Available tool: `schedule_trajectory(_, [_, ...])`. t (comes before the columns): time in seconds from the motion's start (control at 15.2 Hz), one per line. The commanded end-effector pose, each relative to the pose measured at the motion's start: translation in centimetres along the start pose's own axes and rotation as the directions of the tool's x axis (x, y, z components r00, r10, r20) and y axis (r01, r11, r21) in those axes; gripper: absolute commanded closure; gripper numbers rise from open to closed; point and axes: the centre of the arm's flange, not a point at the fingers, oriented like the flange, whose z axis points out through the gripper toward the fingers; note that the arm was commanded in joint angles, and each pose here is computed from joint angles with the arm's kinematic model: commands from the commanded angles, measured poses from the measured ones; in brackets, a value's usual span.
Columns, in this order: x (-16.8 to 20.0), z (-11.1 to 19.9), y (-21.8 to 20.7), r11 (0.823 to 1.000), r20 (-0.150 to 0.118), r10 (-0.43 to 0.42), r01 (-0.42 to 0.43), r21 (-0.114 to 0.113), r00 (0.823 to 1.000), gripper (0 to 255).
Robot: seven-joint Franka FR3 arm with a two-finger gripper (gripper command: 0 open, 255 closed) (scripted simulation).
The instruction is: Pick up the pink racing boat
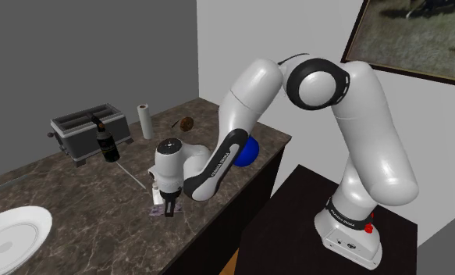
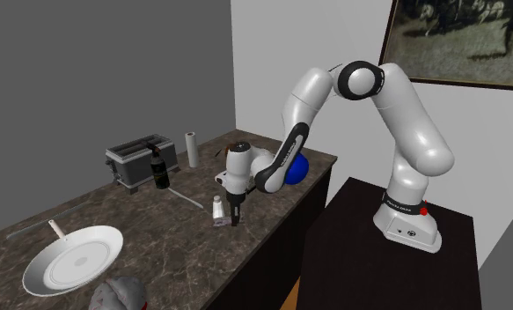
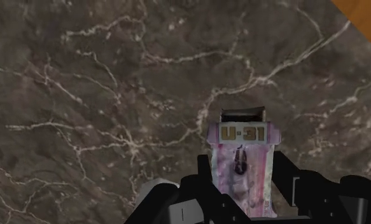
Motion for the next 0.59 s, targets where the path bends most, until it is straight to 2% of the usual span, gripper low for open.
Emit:
schedule_trajectory(0.0, [0.2, -1.1, 0.0, 1.0, 0.0, 0.0, 0.0, 0.0, 1.0, 255])
schedule_trajectory(0.53, [0.6, -4.8, 0.4, 1.0, 0.0, 0.0, 0.0, 0.0, 1.0, 255])
